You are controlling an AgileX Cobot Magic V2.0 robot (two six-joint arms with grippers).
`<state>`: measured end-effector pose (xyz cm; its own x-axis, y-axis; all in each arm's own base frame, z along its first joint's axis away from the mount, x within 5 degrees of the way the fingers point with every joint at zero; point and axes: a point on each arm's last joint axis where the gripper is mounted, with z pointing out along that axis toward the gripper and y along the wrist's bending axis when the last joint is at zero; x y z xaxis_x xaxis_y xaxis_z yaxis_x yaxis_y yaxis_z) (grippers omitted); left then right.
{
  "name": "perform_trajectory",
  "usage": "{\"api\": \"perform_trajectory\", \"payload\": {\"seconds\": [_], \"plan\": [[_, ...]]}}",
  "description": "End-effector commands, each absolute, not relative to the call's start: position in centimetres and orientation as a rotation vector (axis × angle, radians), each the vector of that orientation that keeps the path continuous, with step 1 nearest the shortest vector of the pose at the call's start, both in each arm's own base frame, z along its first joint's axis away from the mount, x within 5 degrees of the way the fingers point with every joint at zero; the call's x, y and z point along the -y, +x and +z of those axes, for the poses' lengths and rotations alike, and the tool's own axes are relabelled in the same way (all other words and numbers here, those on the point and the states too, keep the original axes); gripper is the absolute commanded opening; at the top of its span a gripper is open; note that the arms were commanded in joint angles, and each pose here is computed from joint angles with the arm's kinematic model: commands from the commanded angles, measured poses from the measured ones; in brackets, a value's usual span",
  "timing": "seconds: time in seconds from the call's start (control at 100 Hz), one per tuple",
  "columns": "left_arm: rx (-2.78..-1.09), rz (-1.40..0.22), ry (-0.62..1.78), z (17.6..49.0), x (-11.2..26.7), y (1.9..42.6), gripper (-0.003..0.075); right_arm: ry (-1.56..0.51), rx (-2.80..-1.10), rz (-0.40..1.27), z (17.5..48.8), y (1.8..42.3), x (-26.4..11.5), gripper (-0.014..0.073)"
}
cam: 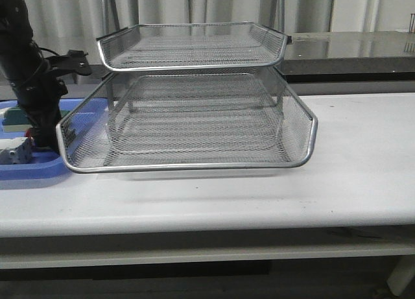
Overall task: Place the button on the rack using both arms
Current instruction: 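Lower the left gripper into the blue tray and grasp the red button, then carry the red button with the left gripper into the pulled-out tier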
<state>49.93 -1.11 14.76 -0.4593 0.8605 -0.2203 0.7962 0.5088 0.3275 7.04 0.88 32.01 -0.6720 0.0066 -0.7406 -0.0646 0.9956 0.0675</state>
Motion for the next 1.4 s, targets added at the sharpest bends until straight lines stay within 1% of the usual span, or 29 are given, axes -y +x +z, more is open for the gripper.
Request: {"api": "perform_trajectory", "payload": {"seconds": [0.0, 0.05, 0.1, 0.17, 0.29, 0.36, 0.43, 0.5, 0.59, 0.75, 0.97, 1.25, 1.39], "plan": [[-2.356, 0.276, 1.352, 16.3, 1.2, 50.2, 0.0636, -0.04, -2.216, 0.108, 33.4, 7.4, -0.9, -0.0067], [-2.355, 0.277, 1.351, 16.3, 1.2, 50.2, 0.0622, -0.04, -2.216, 0.108, 33.4, 7.4, -0.9, -0.0067], [-2.356, 0.276, 1.352, 16.3, 1.2, 50.2, 0.0584, -0.04, -2.216, 0.108, 33.4, 7.4, -0.9, -0.0067], [-2.358, 0.274, 1.353, 16.3, 1.2, 50.1, 0.0491, -0.04, -2.216, 0.108, 33.4, 7.4, -0.9, -0.0067], [-2.368, 0.267, 1.359, 16.3, 1.2, 50.0, 0.0281, -0.04, -2.216, 0.108, 33.4, 7.4, -0.9, -0.0067], [-2.37, 0.265, 1.36, 16.2, 1.2, 50.0, 0.0181, -0.04, -2.216, 0.108, 33.4, 7.4, -0.9, -0.0067], [-2.371, 0.264, 1.358, 16.4, 1.2, 50.0, 0.0113, -0.04, -2.216, 0.108, 33.4, 7.4, -0.9, -0.0067], [-2.369, 0.266, 1.342, 16.9, 1.2, 50.0, 0.0076, -0.04, -2.216, 0.108, 33.4, 7.4, -0.9, -0.0067], [-2.367, 0.263, 1.324, 17.9, 1.3, 50.0, 0.0064, -0.04, -2.216, 0.108, 33.4, 7.4, -0.9, -0.0067], [-2.375, 0.242, 1.286, 20.5, 1.3, 49.8, 0.0063, -0.04, -2.216, 0.108, 33.4, 7.4, -0.9, -0.0067], [-2.388, 0.242, 1.199, 24.3, -0.1, 48.9, 0.0063, -0.04, -2.216, 0.108, 33.4, 7.4, -0.9, -0.0067], [-2.423, 0.111, 1.061, 29.1, -2.1, 46.3, 0.0063, -0.04, -2.216, 0.108, 33.4, 7.4, -0.9, -0.0067], [-2.466, 0.035, 1.026, 31.1, -2.2, 44.6, 0.0063, -0.04, -2.216, 0.108, 33.4, 7.4, -0.9, -0.0067]]}}
